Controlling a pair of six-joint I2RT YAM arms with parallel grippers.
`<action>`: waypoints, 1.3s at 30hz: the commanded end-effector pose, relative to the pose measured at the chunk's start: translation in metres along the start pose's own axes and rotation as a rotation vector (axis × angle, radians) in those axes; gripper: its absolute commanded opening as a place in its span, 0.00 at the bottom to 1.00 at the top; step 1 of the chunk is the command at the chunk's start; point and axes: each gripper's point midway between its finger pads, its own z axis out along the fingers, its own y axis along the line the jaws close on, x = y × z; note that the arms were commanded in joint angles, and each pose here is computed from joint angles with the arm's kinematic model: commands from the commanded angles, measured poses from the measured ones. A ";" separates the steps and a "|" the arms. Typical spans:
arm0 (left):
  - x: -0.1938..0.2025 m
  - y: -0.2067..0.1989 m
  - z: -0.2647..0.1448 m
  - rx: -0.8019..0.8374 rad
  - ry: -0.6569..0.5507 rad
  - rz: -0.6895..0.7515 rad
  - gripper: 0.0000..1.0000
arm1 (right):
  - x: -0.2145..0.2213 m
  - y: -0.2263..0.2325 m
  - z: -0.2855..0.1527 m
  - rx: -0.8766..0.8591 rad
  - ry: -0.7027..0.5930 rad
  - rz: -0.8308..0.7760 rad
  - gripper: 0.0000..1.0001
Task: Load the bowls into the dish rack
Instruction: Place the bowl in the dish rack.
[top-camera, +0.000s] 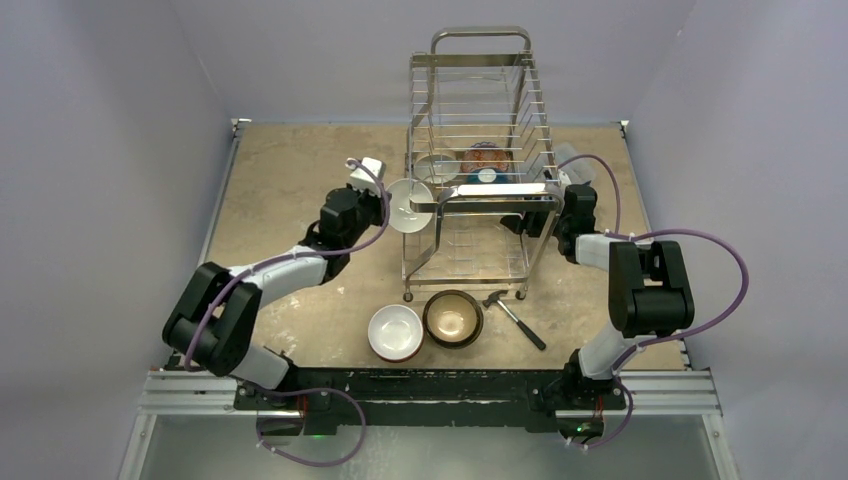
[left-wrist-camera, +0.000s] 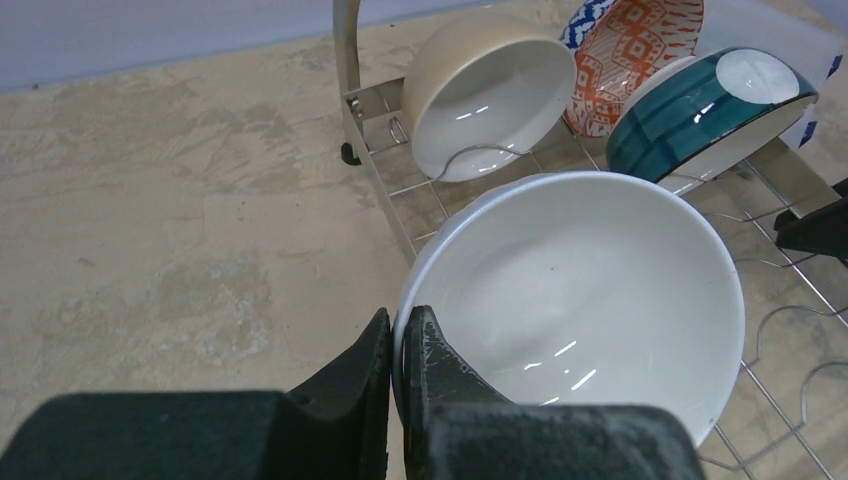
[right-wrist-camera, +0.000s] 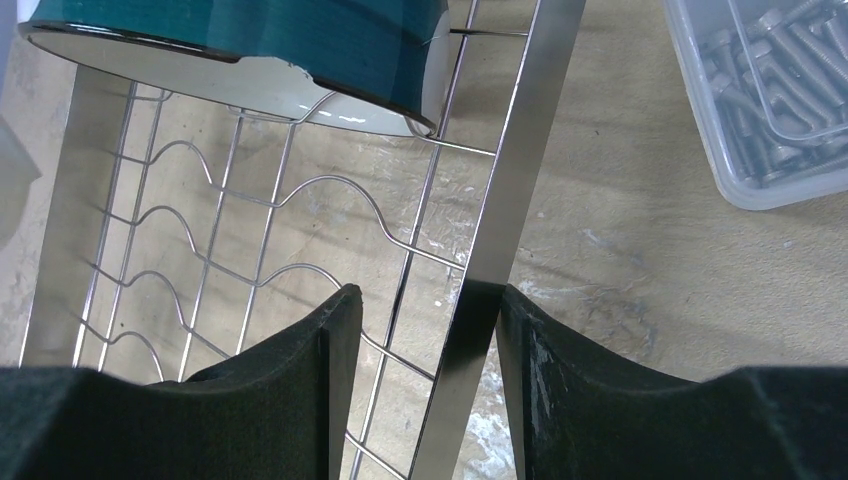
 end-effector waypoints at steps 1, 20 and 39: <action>-0.081 -0.007 0.014 -0.032 -0.281 0.068 0.00 | -0.026 0.039 -0.006 -0.131 -0.053 -0.096 0.54; -0.089 -0.010 0.041 -0.046 -0.535 0.205 0.00 | -0.027 0.040 -0.005 -0.143 -0.057 -0.106 0.54; -0.072 -0.017 0.075 -0.135 -0.595 0.382 0.00 | -0.023 0.036 -0.001 -0.141 -0.041 -0.106 0.54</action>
